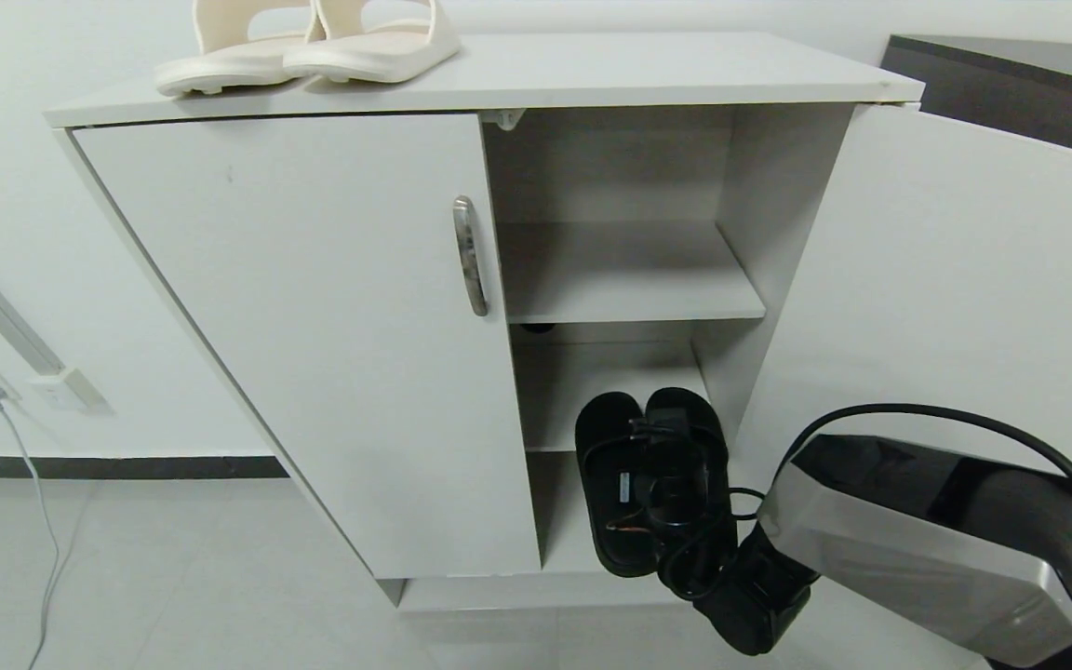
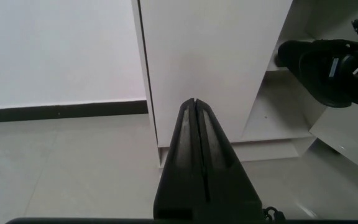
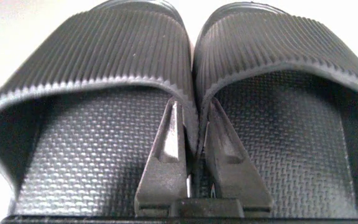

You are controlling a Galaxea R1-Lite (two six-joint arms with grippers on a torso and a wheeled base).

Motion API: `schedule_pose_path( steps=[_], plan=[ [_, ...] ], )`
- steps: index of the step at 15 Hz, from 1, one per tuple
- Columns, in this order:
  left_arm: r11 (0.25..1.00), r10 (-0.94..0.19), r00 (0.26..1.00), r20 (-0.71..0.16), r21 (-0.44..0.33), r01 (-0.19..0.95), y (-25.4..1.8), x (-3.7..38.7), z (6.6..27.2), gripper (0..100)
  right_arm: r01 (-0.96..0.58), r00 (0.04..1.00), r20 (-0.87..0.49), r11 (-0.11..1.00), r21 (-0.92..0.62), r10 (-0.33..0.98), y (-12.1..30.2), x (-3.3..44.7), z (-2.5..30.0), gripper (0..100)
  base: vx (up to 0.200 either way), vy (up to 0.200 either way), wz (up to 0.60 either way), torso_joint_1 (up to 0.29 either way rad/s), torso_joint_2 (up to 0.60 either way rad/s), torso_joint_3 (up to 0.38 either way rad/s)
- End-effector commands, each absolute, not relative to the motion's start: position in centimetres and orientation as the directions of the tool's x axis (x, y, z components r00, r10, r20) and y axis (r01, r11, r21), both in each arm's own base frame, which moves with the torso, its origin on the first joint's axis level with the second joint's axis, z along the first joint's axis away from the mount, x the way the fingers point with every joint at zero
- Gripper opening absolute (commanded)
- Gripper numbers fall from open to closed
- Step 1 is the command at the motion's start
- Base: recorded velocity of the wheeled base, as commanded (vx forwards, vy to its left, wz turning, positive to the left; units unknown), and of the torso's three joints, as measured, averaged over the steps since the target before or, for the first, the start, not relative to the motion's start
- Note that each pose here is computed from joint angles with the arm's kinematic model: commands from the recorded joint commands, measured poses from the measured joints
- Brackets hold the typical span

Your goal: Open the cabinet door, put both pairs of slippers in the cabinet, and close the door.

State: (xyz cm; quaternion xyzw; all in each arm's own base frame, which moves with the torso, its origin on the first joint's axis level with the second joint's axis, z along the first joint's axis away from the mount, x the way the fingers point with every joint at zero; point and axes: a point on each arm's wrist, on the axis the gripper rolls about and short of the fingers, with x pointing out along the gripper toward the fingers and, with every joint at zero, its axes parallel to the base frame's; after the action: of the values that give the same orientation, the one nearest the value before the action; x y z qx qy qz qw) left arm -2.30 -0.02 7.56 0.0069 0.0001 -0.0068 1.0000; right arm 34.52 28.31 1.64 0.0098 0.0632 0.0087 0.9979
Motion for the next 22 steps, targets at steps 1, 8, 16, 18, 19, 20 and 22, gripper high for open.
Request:
schedule_pose_path(
  steps=[1, 8, 16, 18, 19, 20, 22],
  plan=[
    [1.000, -0.014, 1.000, -0.002, 0.014, 0.014, 0.0, -2.3, 7.6, 0, -0.009, 0.992, -0.123, 1.000, 0.024, 0.012, 28.6, 35.4, 1.7, 0, 0.000, 0.000, 0.00, 0.000, 0.00, 0.000],
    [1.000, -0.012, 1.000, -0.002, 0.014, 0.012, 0.0, -2.3, 7.6, 0, 0.003, 0.994, -0.112, 0.999, 0.039, 0.001, 28.5, 39.5, 2.8, 0, 0.000, 0.000, 0.00, 0.000, 0.00, 0.000],
    [1.000, -0.014, 1.000, -0.002, 0.012, 0.014, 0.0, -2.3, 7.6, 0, -0.001, 0.995, -0.103, 1.000, 0.016, 0.002, 29.8, 43.5, 4.0, 0, 0.000, 0.000, 0.00, 0.000, 0.00, 0.000],
    [1.000, -0.011, 1.000, -0.002, 0.011, 0.011, 0.0, -2.3, 7.6, 0, 0.009, 0.994, -0.106, 1.000, 0.014, -0.007, 29.8, 44.4, 4.7, 0, 0.000, 0.000, 0.00, 0.000, 0.00, 0.000],
    [1.000, -0.011, 1.000, -0.002, 0.011, 0.011, 0.0, -2.3, 7.6, 0, 0.009, 0.995, -0.102, 1.000, 0.017, -0.007, 29.8, 44.5, 5.0, 0, 0.000, 0.000, 0.00, 0.000, 0.00, 0.000],
    [1.000, -0.012, 1.000, -0.002, 0.012, 0.012, 0.0, -2.3, 7.6, 0, 0.009, 0.995, -0.101, 1.000, 0.018, -0.007, 29.8, 44.5, 5.0, 0, 0.000, 0.000, 0.00, 0.000, 0.00, 0.000],
    [1.000, -0.011, 1.000, -0.002, 0.014, 0.011, 0.0, -2.3, 7.6, 0, 0.008, 0.995, -0.100, 1.000, 0.027, -0.005, 29.9, 44.4, 5.0, 0, 0.000, 0.000, 0.00, 0.000, 0.00, 0.000]
  ],
)
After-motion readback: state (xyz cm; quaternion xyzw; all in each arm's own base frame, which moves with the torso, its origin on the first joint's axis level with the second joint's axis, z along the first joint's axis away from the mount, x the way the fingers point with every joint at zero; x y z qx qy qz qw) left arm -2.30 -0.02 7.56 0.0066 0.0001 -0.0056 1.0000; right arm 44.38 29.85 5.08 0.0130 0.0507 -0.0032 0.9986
